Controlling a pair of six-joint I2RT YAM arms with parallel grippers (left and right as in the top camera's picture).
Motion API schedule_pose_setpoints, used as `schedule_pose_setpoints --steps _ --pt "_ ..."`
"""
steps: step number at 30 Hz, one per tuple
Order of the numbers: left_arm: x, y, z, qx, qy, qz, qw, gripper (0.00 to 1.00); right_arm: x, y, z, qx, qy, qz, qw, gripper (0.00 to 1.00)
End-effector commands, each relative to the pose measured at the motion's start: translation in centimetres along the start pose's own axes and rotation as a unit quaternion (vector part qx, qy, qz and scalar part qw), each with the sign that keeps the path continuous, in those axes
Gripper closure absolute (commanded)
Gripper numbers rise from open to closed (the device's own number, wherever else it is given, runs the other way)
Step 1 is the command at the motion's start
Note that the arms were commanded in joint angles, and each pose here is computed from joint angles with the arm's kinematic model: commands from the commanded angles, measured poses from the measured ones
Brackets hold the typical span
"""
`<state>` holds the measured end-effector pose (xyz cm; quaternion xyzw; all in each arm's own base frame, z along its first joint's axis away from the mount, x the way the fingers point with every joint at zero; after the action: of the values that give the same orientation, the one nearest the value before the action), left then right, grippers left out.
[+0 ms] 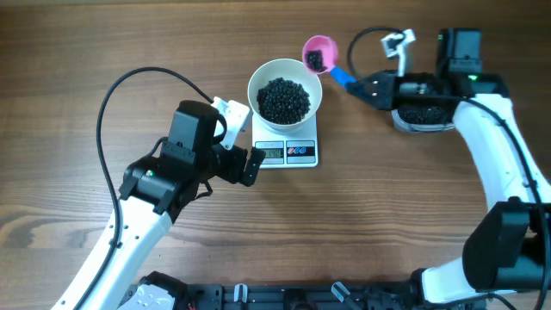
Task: Scoop item into bowl and weigh 150g on scale
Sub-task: 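Lift the filled scoop with the right gripper toward the white bowl, then tilt the pink scoop over the bowl with the right gripper to pour beans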
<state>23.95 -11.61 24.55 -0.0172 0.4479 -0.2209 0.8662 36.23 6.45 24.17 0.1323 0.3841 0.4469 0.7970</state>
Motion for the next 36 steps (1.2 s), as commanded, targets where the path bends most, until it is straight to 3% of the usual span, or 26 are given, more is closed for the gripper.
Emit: schedule_pose_setpoints --steps 1,7,21,36 --pt "0.2 -0.2 -0.2 0.002 0.006 -0.009 1.0 0.0 1.3 0.7 0.5 -0.041 0.016 -0.056 0.997 0.96" --pt "0.2 -0.2 -0.2 0.002 0.006 -0.009 1.0 0.0 3.3 2.5 1.0 -0.141 0.021 -0.039 0.989 0.96" --pt "0.2 -0.2 -0.2 0.002 0.006 -0.009 1.0 0.0 5.7 3.4 0.7 -0.229 0.071 -0.12 0.963 0.96" --pt "0.2 -0.2 -0.2 0.002 0.006 -0.009 1.0 0.0 7.7 4.8 -0.2 -0.343 0.136 -0.171 0.914 0.96"
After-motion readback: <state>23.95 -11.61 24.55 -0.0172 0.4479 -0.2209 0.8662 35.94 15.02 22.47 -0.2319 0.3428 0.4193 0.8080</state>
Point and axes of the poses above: each gripper's point midway between its finger pads, its own x axis out along the fingers, its own y axis along the line the jaws close on, z = x × y, the point moved 9 cm from there along -x, back along the fingers, and after that the axes turned 9 degrees about -x, right-handed, at the moved point
